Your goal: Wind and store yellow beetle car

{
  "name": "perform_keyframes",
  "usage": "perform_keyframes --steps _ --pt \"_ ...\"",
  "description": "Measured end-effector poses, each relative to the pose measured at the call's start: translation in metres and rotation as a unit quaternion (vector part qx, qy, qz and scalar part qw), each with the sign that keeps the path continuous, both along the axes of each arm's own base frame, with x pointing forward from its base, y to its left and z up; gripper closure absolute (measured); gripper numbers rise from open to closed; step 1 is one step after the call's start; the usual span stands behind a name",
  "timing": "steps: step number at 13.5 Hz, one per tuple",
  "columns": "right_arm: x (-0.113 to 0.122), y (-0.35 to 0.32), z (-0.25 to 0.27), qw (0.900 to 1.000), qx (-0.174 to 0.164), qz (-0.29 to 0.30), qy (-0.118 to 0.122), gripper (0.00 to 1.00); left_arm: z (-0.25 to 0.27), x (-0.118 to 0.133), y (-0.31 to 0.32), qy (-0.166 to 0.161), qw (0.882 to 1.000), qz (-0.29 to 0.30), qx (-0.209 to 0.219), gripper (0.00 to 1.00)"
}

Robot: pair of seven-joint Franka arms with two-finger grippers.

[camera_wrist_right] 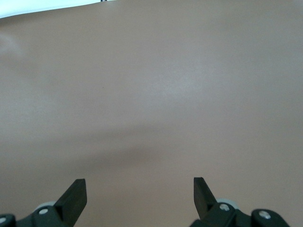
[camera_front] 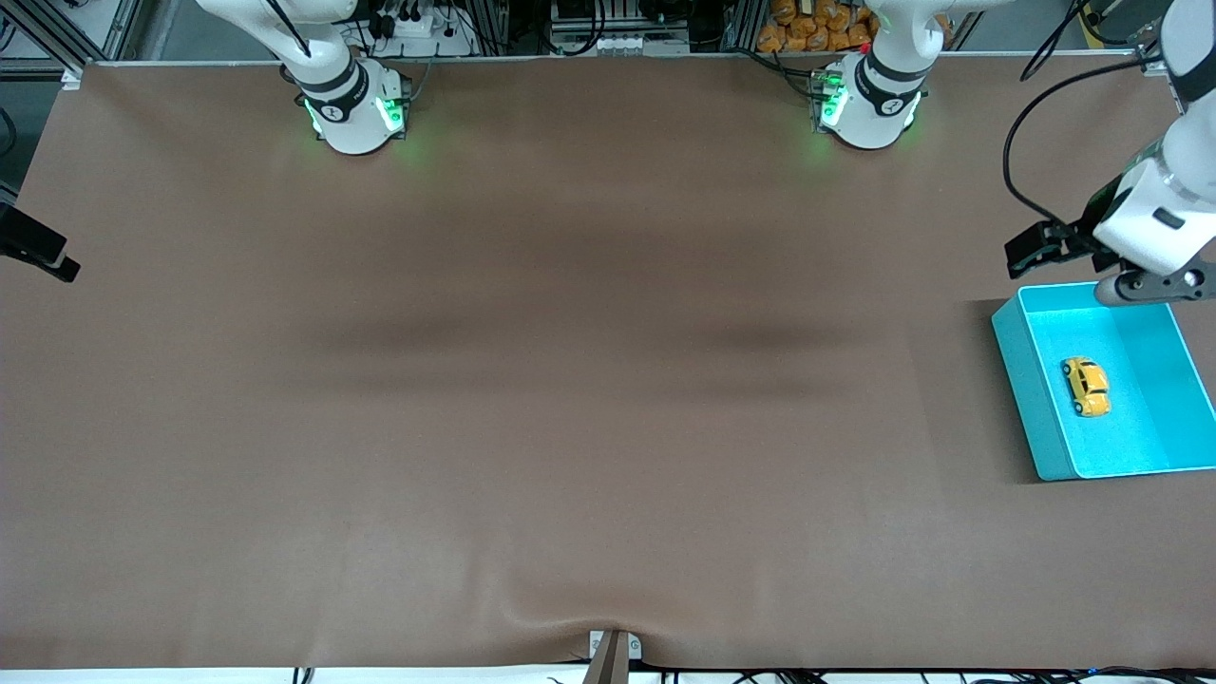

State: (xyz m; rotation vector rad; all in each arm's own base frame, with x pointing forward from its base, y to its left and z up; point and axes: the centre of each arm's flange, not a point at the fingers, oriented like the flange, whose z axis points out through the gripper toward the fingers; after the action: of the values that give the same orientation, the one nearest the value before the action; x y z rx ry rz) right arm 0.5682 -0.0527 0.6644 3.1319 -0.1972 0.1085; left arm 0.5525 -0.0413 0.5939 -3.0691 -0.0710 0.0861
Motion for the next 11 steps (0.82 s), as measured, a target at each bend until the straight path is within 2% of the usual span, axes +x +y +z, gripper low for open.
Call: perform_keyframes --steps 5,11 --pt "0.0 0.0 0.0 1.0 0.0 0.0 0.0 0.0 0.036 -0.007 0.002 0.002 0.999 0.009 -0.032 0.0" --pt "0.0 0.0 0.001 1.0 0.0 0.0 -0.001 0.0 0.047 -0.008 0.004 -0.003 0.999 0.011 -0.034 0.0"
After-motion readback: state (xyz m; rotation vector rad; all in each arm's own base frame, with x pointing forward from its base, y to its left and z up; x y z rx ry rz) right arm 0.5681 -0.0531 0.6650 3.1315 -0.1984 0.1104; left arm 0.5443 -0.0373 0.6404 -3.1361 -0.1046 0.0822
